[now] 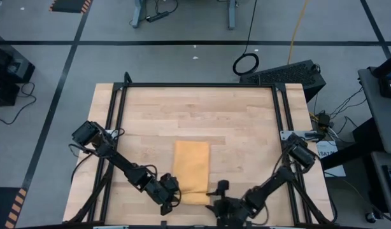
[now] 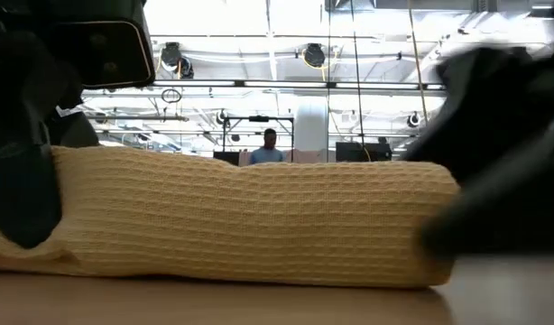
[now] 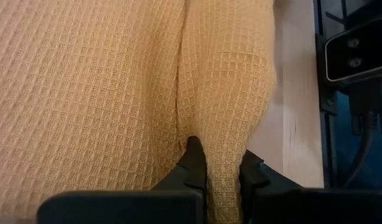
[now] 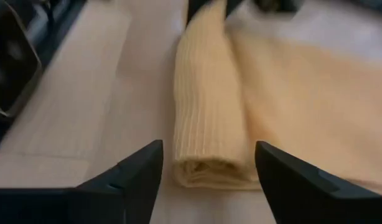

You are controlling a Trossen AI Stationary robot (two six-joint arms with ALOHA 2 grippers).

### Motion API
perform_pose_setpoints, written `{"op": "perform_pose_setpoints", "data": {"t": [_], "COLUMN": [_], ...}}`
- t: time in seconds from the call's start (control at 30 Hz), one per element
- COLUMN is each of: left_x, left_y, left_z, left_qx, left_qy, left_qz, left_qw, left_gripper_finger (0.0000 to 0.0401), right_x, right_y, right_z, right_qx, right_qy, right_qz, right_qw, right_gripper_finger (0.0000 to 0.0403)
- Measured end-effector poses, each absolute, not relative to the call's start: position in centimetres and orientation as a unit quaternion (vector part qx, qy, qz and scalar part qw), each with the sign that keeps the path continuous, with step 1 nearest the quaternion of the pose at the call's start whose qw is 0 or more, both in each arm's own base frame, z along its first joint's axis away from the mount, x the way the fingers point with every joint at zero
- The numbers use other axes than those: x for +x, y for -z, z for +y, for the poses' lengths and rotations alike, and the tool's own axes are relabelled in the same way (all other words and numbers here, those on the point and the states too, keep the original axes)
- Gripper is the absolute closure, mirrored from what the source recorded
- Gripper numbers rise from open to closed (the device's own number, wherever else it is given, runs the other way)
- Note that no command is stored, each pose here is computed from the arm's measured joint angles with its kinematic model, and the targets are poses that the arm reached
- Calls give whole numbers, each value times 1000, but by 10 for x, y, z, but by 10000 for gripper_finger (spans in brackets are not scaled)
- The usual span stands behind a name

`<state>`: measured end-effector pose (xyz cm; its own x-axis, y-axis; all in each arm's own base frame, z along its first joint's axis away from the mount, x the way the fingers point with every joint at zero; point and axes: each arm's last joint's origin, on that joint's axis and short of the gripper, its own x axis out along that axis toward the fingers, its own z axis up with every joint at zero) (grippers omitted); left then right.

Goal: Roll towel
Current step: Roll the yellow towel

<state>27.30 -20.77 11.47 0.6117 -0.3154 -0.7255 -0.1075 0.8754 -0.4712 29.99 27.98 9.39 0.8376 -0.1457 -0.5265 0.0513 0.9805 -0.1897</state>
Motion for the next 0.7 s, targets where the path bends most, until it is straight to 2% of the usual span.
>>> {"op": "perform_pose_setpoints", "data": {"t": [0.2, 0.33, 0.47, 0.6, 0.7], "left_x": [275, 278, 285, 289, 289], "left_y": [-115, -115, -117, -117, -117], "left_z": [-206, -203, -195, -190, -189], "left_qx": [-274, -281, -293, -302, -301], "left_qy": [44, 43, 58, 60, 58], "left_qz": [435, 435, 437, 439, 438], "left_qw": [857, 854, 848, 844, 845], "left_gripper_finger": [373, 373, 373, 373, 373], "right_x": [274, 272, 281, 293, 303], "right_y": [-120, -110, -93, -87, -84], "right_z": [303, 315, 314, 301, 290], "right_qx": [-125, -153, -202, -161, -124], "right_qy": [74, 43, 57, 128, 124], "right_qz": [213, 197, 177, 162, 183], "right_qw": [966, 967, 962, 965, 967], "right_gripper_finger": [142, 153, 161, 163, 166]}}
